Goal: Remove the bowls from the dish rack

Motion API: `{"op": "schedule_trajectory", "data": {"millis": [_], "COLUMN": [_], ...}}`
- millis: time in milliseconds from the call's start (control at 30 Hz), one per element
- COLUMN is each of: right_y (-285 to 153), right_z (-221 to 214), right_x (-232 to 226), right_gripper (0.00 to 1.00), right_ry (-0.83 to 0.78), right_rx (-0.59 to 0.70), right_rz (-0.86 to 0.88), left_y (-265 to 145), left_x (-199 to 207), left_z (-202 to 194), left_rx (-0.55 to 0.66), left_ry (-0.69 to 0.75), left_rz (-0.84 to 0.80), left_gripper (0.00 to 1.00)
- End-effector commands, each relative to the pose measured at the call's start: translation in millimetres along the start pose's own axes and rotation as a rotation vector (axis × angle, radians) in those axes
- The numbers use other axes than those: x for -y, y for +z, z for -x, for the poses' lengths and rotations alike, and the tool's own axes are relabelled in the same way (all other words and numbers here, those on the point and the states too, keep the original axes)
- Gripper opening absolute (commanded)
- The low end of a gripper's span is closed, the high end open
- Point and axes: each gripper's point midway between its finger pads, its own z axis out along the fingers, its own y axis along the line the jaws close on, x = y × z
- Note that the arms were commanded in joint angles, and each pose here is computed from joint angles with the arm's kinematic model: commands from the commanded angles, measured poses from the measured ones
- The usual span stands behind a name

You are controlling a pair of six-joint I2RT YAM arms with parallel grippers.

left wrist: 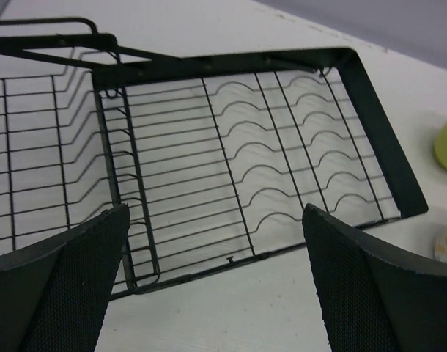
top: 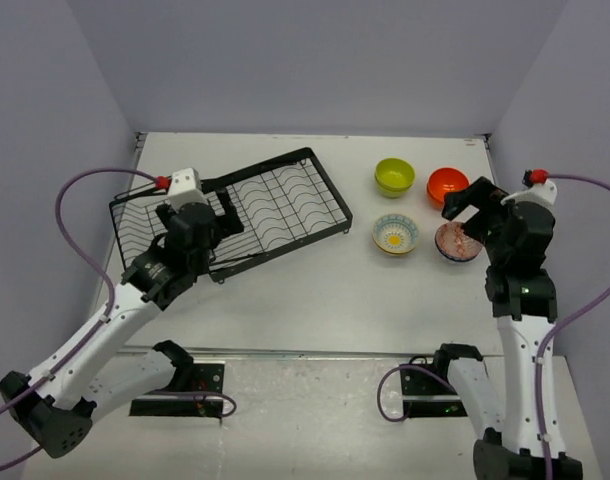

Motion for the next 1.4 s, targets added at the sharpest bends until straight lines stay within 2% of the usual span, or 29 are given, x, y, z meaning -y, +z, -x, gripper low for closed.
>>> {"op": "schedule_trajectory", "data": {"millis": [0, 100, 267, 367, 467, 533, 700, 867, 1067, 1367], "right_y": [-45.4, -80.0, -121.7, -134.6, -126.6, -125.7, -133.6, -133.0, -127.6, -119.5], "right_z": [29.7, 30.6, 20.5, 5.4, -7.2, -21.1, -21.8, -25.1, -30.8, -36.3], "right_x": [-22.3, -36.7, -40.9, -37.2, -18.2, -12.7, -12.2, -14.4, -18.2, -21.6], "right_gripper": [0.99, 0.99, 0.99, 0.99, 0.99, 0.99, 0.99, 0.99, 0.99, 0.99], "right_ry": [-0.196, -0.233, -0.252, -0.313, -0.353, -0.365, -0.365, -0.362, -0.362, -0.371], "right_rx": [0.015, 0.039, 0.025, 0.003, 0.018, 0.026, 0.127, 0.105, 0.103, 0.085], "right_rz": [0.003, 0.087, 0.187, 0.235, 0.187, 0.210, 0.263, 0.275, 0.305, 0.326], "left_y": [-27.3, -62.7, -117.0, -140.2, -151.4, -149.1, -130.6, -106.7, -82.4, -62.6], "left_x": [-12.7, -46.4, -89.7, -109.8, -118.4, -122.0, -115.9, -92.0, -89.3, -87.7], "left_z": [84.2, 104.3, 112.0, 117.6, 117.7, 112.3, 94.8, 75.3, 48.5, 28.3], "left_rx": [0.198, 0.255, 0.337, 0.403, 0.420, 0.401, 0.354, 0.309, 0.234, 0.215], "left_ry": [-0.145, -0.114, -0.032, -0.028, -0.010, 0.004, 0.022, 0.041, 0.073, 0.083], "left_rz": [-0.017, 0.056, 0.056, 0.064, 0.061, 0.082, 0.088, 0.008, 0.042, 0.059], "left_gripper": [1.00, 1.00, 1.00, 1.00, 1.00, 1.00, 1.00, 1.00, 1.00, 1.00]}}
